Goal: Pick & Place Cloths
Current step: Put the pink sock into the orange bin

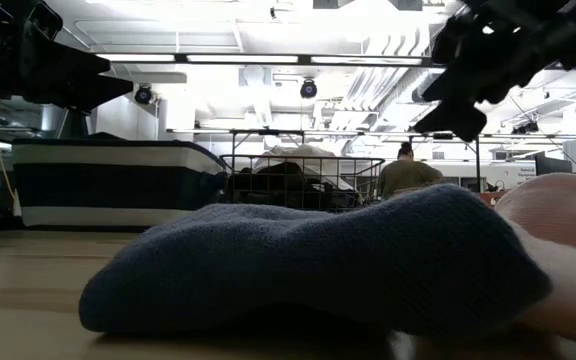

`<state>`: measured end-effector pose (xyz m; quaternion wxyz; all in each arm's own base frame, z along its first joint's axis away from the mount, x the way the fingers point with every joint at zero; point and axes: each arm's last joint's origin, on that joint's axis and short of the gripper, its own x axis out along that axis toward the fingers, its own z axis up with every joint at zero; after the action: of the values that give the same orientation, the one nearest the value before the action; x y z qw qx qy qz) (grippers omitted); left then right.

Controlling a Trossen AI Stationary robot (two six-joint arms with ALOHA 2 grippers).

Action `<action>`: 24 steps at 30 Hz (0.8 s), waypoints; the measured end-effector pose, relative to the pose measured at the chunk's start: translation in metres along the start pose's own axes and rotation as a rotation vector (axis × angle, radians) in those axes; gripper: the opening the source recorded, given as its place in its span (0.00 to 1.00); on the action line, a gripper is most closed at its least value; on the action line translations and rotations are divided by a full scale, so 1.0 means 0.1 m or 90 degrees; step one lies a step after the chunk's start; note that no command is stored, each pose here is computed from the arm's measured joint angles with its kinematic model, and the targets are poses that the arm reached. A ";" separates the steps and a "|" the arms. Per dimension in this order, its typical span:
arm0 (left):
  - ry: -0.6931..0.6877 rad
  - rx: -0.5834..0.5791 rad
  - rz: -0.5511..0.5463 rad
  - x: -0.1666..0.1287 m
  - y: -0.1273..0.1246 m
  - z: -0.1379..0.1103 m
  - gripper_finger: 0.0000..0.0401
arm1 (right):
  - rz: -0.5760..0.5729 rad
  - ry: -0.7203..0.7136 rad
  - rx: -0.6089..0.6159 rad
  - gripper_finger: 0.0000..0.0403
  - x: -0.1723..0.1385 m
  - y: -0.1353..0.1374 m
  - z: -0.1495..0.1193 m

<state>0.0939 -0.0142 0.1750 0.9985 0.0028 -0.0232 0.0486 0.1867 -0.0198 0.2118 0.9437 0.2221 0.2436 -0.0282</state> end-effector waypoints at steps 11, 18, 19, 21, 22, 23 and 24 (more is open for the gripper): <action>0.000 0.000 0.000 0.00 0.00 0.00 0.75 | -0.007 0.069 -0.158 0.67 0.21 0.54 -0.41; 0.000 0.000 0.000 0.00 0.00 0.00 0.75 | 0.043 0.086 -0.234 0.67 0.44 0.80 -0.67; 0.000 0.000 0.000 0.00 0.00 0.00 0.75 | 0.054 0.085 -0.247 0.67 0.47 0.84 -0.71; 0.000 0.000 0.000 0.00 0.00 0.00 0.75 | 0.073 0.083 -0.265 0.67 0.53 0.90 -0.78; 0.000 0.000 0.000 0.00 0.00 0.00 0.75 | 0.081 0.082 -0.273 0.67 0.56 0.93 -0.81; 0.000 0.000 0.000 0.00 0.00 0.00 0.75 | 0.089 0.081 -0.277 0.67 0.59 0.95 -0.84; 0.000 0.000 0.000 0.00 0.00 0.00 0.75 | 0.095 0.081 -0.281 0.67 0.61 0.97 -0.87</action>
<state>0.0940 -0.0142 0.1750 0.9985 0.0028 -0.0231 0.0486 0.2172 0.1085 0.1538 0.9517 0.0294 0.2855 0.1092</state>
